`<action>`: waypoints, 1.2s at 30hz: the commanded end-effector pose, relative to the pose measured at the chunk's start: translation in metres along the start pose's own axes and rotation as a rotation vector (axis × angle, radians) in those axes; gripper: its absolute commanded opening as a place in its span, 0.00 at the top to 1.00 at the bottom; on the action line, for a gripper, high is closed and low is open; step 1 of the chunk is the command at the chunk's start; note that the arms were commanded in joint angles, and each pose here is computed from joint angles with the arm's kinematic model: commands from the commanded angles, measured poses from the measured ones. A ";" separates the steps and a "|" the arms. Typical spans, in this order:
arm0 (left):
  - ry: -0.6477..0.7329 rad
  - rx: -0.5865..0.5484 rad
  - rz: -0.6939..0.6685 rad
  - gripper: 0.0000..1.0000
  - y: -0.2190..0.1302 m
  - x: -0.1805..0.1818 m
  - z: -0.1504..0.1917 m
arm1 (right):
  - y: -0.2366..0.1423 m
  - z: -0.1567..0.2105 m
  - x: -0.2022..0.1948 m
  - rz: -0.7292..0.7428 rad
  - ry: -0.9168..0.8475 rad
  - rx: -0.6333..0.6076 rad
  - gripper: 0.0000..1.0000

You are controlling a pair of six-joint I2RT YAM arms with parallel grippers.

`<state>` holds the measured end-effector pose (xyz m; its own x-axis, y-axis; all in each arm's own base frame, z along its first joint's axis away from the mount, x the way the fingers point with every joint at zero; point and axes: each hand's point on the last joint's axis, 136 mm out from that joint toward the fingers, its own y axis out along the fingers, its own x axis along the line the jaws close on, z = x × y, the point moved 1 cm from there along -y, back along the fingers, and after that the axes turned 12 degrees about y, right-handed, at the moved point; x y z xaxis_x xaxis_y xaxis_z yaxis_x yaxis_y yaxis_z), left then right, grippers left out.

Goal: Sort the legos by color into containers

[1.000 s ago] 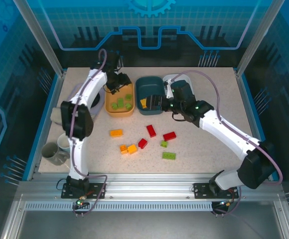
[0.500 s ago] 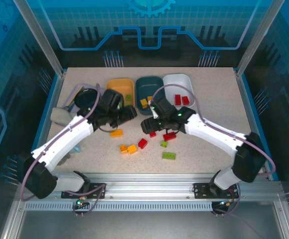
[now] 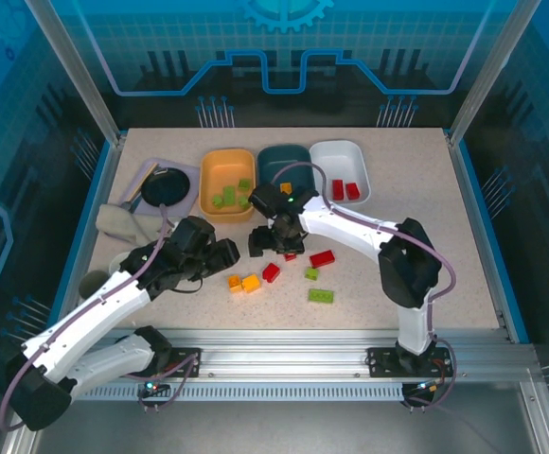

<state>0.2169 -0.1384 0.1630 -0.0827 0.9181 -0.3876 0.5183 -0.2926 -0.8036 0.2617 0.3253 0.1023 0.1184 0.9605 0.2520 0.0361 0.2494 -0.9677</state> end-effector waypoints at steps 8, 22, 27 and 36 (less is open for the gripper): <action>-0.006 -0.014 0.002 0.27 -0.007 0.008 0.007 | 0.045 0.039 -0.014 0.081 0.416 0.247 0.16; 0.010 -0.002 0.040 0.28 -0.016 0.006 0.013 | 0.072 0.019 -0.019 0.100 0.478 0.154 0.46; 0.022 0.001 0.065 0.28 -0.016 0.002 0.014 | 0.067 0.020 -0.024 0.107 0.460 0.136 0.63; 0.034 -0.018 0.216 0.25 -0.022 -0.041 -0.008 | -0.021 -0.016 -0.041 0.080 0.298 -0.098 0.68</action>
<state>0.2055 -0.1473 0.1784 -0.0107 0.8786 -0.4775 0.5274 -0.4008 -0.7492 0.2535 0.3070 0.0683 0.4546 0.8777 0.1517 -0.0147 0.1777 -0.9840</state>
